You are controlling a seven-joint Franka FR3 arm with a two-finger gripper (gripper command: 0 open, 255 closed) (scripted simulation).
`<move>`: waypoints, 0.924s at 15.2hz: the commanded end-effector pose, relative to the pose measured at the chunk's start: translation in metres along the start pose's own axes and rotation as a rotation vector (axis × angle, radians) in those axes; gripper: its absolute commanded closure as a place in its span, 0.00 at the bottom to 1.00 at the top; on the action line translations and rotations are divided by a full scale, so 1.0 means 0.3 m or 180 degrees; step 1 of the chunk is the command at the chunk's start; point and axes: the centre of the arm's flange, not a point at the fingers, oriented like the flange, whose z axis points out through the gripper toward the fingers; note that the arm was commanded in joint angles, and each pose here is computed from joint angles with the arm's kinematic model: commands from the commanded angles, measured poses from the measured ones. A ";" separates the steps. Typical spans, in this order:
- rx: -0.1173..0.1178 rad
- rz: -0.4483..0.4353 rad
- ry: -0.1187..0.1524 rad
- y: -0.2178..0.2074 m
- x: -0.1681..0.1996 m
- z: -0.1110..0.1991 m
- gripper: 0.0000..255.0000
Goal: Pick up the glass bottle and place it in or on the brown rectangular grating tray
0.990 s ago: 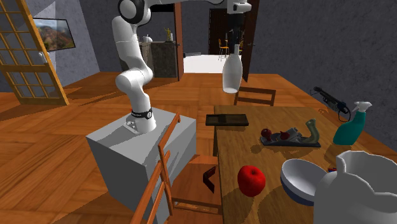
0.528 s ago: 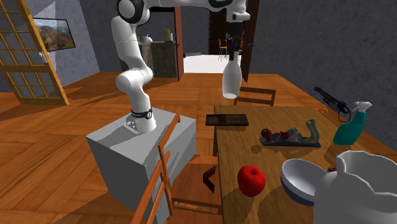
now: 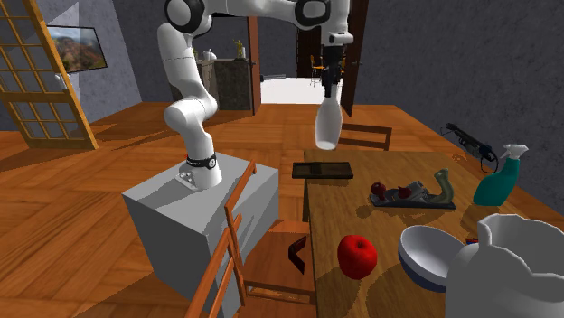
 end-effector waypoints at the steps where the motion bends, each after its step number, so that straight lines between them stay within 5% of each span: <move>1: 0.0002 0.0000 0.0003 -0.003 -0.004 0.034 1.00; 14: 0.0002 0.0000 0.0003 -0.004 -0.015 0.262 1.00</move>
